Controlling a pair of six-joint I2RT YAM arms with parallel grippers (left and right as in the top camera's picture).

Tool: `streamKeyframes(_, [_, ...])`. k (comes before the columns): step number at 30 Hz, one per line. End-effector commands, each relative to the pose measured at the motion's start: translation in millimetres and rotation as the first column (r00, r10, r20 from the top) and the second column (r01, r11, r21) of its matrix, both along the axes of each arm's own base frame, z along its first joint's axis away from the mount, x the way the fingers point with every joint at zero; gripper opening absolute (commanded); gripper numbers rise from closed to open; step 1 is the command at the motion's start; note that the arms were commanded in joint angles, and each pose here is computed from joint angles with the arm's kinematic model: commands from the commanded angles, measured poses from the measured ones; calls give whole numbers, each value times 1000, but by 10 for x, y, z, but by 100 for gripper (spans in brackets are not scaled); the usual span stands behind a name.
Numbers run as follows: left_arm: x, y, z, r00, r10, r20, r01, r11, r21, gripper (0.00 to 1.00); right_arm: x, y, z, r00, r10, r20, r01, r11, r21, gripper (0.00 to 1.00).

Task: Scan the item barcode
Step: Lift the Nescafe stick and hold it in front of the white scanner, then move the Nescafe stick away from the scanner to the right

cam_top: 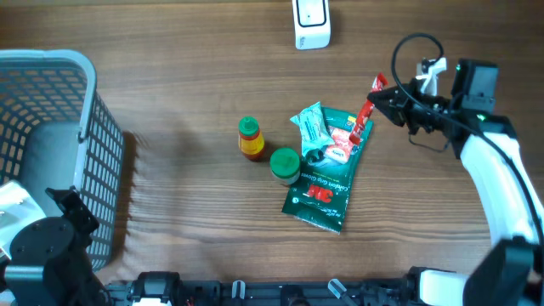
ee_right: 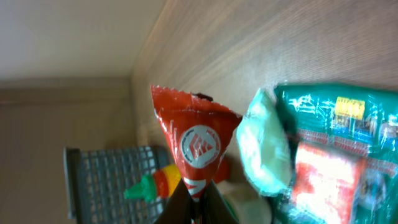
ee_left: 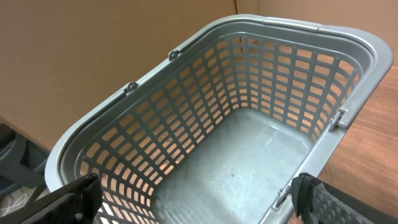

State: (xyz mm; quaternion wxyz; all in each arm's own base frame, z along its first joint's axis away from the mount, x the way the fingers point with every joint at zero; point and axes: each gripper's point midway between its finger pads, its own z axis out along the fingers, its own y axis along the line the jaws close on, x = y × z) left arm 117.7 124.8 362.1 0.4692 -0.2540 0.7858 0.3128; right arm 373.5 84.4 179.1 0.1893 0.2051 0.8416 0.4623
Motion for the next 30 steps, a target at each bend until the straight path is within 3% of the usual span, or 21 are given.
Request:
streamKeyframes(1, [-23,24,32,1000,16,4,-16,1000,10,100,-76,-28,133,992,-93,-83,96,995,40,4])
streamKeyframes(4, [-25,24,33,1000,16,5,-16,1000,10,100,-21,-121,55,976,-175,-127,177,984,12,5])
streamKeyframes(6, [-25,24,33,1000,16,5,-16,1000,10,100,-49,-247,-115,898,-334,-287,344,939,-17,5])
streamKeyframes(7, [-25,24,33,1000,16,5,-16,1000,10,100,-28,-282,-151,873,-382,-303,389,920,-41,5])
streamKeyframes(11, [-24,24,33,1000,16,5,-16,1000,10,100,40,-329,-235,792,-527,-309,512,848,-136,5])
streamKeyframes(15, [-24,24,33,1000,16,5,-16,1000,10,100,258,-273,-13,781,-578,-238,575,813,-92,5])
streamKeyframes(18, [-24,24,33,1000,16,5,-16,1000,10,100,447,-334,31,731,-646,-221,643,760,-96,5])
streamKeyframes(24, [-25,24,33,1000,16,5,-16,1000,10,100,1168,24,-123,763,-599,-243,590,799,-116,5])
streamKeyframes(30, [-24,24,33,1000,16,5,-16,1000,10,100,1918,170,-249,712,-654,-256,658,748,-82,5])
